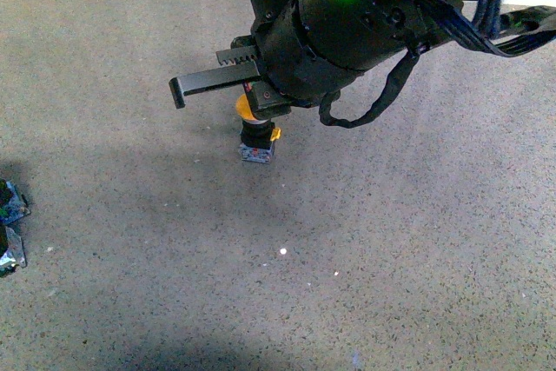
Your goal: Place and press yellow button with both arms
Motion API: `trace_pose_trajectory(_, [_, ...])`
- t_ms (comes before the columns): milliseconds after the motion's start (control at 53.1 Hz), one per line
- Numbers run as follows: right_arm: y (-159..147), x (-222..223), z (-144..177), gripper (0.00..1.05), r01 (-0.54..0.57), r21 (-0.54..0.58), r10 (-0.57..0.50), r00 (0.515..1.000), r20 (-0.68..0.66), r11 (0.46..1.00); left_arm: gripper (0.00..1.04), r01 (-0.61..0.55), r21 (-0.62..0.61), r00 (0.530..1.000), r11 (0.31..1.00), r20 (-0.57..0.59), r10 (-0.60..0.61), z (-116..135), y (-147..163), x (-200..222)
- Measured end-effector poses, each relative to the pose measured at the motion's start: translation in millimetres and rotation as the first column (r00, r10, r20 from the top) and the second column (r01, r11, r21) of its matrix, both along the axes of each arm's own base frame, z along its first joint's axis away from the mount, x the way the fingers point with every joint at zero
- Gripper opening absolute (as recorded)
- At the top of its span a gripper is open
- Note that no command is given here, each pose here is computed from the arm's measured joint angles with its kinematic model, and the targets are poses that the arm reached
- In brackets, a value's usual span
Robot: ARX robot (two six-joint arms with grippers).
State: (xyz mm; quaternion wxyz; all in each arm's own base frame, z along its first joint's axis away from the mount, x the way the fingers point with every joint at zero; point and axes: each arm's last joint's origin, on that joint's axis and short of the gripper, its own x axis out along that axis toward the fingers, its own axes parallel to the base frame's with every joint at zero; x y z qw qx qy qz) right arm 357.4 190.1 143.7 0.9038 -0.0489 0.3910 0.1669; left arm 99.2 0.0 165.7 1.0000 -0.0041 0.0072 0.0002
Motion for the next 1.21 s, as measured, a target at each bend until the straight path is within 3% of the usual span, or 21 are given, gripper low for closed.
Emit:
trace_pose_trajectory(528, [1.3, 1.0, -9.7, 0.01, 0.009, -0.013, -0.009, 0.999, -0.038, 1.0, 0.01, 0.0, 0.0, 1.0, 1.0, 0.009, 0.0, 0.5, 0.0, -1.2])
trace_pose_trajectory(678, [-7.7, -6.0, 8.2, 0.01, 0.01, 0.051, -0.01, 1.0, 0.008, 0.999, 0.01, 0.0, 0.0, 1.0, 1.0, 0.009, 0.0, 0.5, 0.0, -1.2])
trace_pose_trajectory(810, [-25.9, -19.4, 45.7, 0.01, 0.02, 0.113, -0.033, 0.993, 0.111, 0.993, 0.01, 0.0, 0.0, 1.0, 1.0, 0.009, 0.0, 0.5, 0.0, -1.2])
trace_pose_trajectory(942, [-50.6, -41.2, 78.7, 0.21, 0.023, 0.163, -0.058, 0.975, 0.215, 0.986, 0.01, 0.0, 0.0, 1.0, 1.0, 0.009, 0.0, 0.5, 0.0, -1.2])
trace_pose_trajectory(1036, [-65.3, -57.7, 85.1, 0.34, 0.032, 0.16, -0.072, 0.965, 0.252, 0.987, 0.01, 0.0, 0.0, 1.0, 1.0, 0.009, 0.0, 0.5, 0.0, -1.2])
trace_pose_trajectory(1074, [-68.5, -59.9, 83.0, 0.31, 0.084, 0.137, -0.127, 0.931, 0.342, 0.987, 0.01, 0.0, 0.0, 1.0, 1.0, 0.009, 0.0, 0.5, 0.0, -1.2])
trace_pose_trajectory(1130, [-77.2, -66.9, 78.2, 0.2, 0.193, 0.151, -0.244, 0.817, 0.523, 0.97, 0.01, 0.002, 0.0, 1.0, 1.0, 0.01, -0.002, 0.6, -0.1, -1.2])
trace_pose_trajectory(1206, [-93.4, -81.8, 67.7, 0.07, 0.255, 0.191, -0.318, 0.717, 0.621, 0.948, 0.01, 0.0, 0.0, 1.0, 1.0, 0.01, 0.0, 0.6, 0.0, -1.2])
